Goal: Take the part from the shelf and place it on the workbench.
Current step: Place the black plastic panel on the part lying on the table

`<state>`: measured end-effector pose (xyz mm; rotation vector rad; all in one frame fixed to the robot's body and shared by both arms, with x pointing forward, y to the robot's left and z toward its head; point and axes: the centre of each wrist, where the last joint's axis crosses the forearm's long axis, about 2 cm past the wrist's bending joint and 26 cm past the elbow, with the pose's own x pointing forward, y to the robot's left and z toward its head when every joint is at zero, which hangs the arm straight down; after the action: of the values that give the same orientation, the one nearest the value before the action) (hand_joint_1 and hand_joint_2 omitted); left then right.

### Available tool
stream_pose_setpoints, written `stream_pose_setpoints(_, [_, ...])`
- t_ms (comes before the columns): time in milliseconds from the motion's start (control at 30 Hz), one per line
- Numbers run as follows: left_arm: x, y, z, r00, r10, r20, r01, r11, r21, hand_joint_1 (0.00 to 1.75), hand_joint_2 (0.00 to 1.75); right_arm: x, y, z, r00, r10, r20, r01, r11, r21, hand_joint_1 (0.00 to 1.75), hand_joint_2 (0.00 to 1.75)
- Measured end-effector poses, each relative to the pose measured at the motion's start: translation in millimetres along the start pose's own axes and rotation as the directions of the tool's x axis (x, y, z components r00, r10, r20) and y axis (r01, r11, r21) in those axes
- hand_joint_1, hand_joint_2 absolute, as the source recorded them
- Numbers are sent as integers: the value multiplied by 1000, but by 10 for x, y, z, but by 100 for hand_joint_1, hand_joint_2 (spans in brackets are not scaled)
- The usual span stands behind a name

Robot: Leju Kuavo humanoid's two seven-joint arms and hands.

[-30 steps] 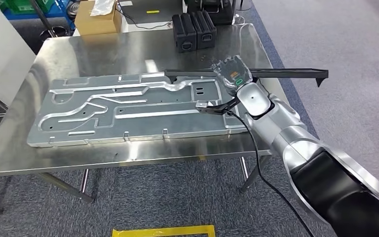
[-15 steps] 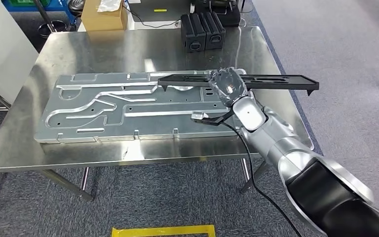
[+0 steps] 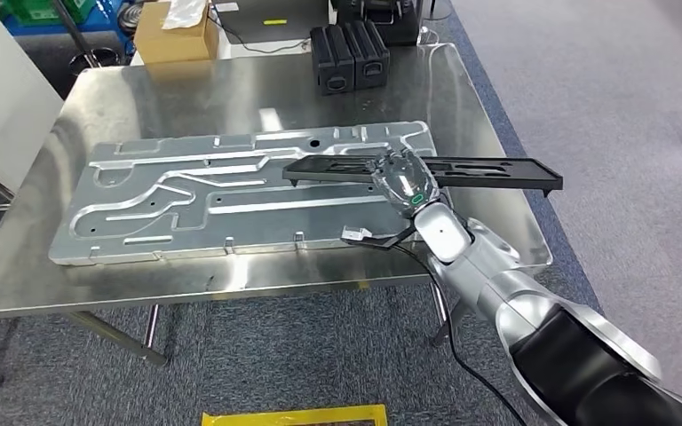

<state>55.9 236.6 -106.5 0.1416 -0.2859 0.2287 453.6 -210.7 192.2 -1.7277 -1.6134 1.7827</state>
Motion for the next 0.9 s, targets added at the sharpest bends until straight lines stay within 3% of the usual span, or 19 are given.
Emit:
stream_pose_setpoints(200, [-6,3,0,1000,0,-7,0,1000,2,0,175,175,60,108,999,-20,26,20,1000,10,175,175])
stream_pose_setpoints(900, [-13,68,-16,1000,-5,9,5,1000,-27,0,175,231,74,177,999,35,-13,-35,999,-37,175,175])
